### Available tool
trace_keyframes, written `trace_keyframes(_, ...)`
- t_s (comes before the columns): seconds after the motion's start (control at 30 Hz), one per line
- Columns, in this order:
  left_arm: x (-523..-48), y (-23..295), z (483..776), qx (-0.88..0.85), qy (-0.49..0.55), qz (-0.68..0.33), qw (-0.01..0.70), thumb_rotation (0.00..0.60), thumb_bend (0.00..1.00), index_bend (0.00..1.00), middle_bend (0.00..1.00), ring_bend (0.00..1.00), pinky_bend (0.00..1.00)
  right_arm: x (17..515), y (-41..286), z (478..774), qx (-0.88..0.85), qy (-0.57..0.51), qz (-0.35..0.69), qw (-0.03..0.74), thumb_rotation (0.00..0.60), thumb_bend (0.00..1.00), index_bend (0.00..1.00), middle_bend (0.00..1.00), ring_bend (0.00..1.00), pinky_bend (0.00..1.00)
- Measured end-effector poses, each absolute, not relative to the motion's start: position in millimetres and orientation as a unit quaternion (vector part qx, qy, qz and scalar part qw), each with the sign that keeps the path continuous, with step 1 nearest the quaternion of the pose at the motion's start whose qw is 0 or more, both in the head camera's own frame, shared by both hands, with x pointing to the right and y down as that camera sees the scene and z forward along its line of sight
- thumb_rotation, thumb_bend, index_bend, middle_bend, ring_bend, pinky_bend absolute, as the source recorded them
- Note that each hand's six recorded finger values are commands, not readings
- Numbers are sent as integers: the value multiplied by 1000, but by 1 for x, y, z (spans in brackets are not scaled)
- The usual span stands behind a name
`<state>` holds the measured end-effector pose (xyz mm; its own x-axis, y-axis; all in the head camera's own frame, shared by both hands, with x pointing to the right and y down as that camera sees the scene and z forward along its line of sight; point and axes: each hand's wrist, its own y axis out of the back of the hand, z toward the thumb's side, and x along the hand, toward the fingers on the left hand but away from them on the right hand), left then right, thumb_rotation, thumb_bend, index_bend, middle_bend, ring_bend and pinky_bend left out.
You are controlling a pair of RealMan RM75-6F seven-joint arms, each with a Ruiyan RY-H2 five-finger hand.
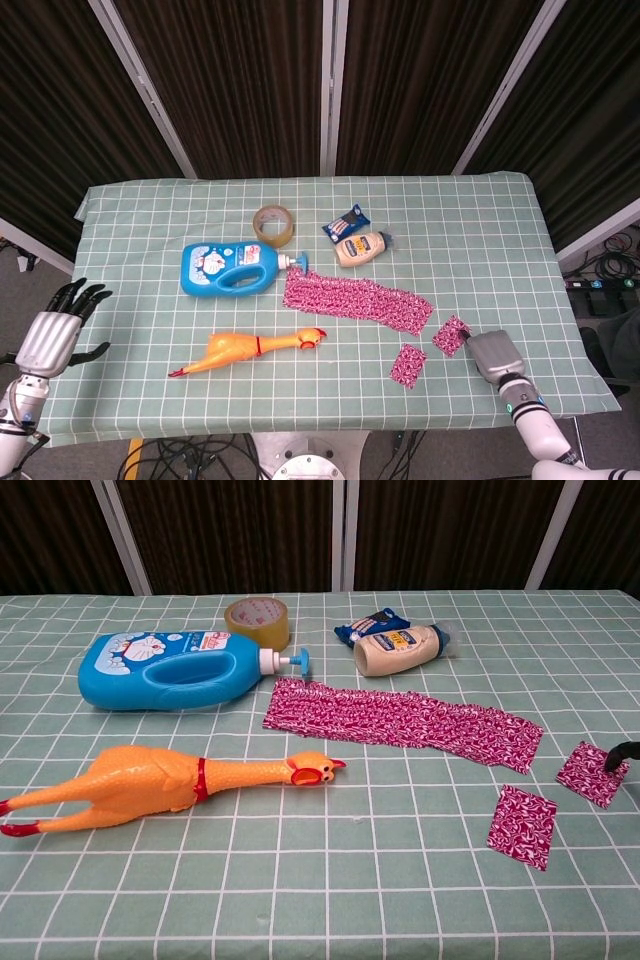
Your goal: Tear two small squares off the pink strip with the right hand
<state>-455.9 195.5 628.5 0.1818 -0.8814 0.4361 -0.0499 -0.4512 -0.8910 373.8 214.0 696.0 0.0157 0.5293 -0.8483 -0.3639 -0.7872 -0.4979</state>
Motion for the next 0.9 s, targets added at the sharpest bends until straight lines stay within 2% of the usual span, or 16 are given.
trace_keyframes(0.57,-454,196,626,-663,352,-532,391,600,176,170,123,3,107,394,237,671,-627,-48,709,320,600,1000,254,928,847,736)
trace_keyframes(0.77,-453,194,622,-662,356,-528,396,600,176,170,123,3,106,383,228,658,-643,-92,681,337,600,1000,285,928,847,736)
trace_keyframes(0.9,-451,192,618,-661,360,-523,399,600,176,170,123,3,106,368,209,632,-658,-166,631,376,600,992,310,928,847,736)
